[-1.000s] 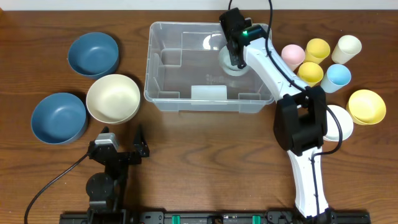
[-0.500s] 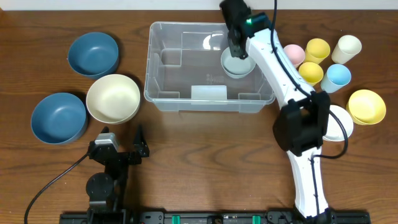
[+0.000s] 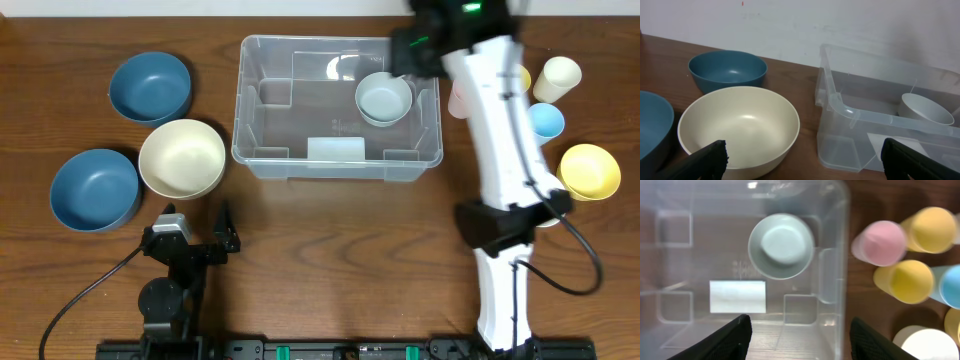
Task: Pack container
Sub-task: 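Open the right gripper and withdraw from the bin, then grasp the rim of the white bowl with the right gripper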
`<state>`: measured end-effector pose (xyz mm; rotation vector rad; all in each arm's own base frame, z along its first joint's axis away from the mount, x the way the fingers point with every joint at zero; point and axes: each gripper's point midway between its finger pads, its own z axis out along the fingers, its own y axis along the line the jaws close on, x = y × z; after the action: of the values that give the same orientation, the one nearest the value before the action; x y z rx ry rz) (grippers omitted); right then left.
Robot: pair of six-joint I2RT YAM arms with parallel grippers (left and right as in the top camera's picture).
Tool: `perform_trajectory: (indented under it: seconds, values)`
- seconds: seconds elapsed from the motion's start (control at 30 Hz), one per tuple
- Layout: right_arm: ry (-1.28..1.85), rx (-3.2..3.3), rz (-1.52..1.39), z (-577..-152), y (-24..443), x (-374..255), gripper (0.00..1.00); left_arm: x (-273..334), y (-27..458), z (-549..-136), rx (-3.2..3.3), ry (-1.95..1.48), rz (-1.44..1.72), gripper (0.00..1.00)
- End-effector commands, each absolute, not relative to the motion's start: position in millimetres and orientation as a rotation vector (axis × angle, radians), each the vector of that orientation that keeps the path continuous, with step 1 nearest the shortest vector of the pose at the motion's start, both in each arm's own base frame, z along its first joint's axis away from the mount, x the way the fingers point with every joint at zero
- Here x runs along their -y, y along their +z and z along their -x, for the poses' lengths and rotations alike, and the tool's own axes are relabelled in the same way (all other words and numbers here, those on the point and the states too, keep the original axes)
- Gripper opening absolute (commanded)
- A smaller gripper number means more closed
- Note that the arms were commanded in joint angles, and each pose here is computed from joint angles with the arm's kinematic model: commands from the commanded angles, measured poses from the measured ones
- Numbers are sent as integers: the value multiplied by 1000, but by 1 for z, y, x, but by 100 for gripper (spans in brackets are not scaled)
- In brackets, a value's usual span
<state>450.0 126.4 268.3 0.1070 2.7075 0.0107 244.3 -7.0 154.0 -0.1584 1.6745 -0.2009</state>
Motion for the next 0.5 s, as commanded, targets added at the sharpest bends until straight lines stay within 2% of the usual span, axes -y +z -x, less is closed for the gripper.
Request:
perform_trajectory:
  seconds: [0.0, 0.17, 0.33, 0.47]
  values:
    - [134, -2651, -240, -440, 303, -96, 64, 9, 138, -244, -1717, -201, 153, 98]
    - [69, -2691, -364, -421, 301, -52, 63, 9, 138, -244, -1717, -201, 153, 98]
    - [-36, -2840, -573, -384, 261, -10, 60, 9, 138, -244, -1717, -201, 153, 98]
    - [-234, -2907, -776, -350, 231, 30, 59, 9, 138, -244, -1717, -201, 153, 98]
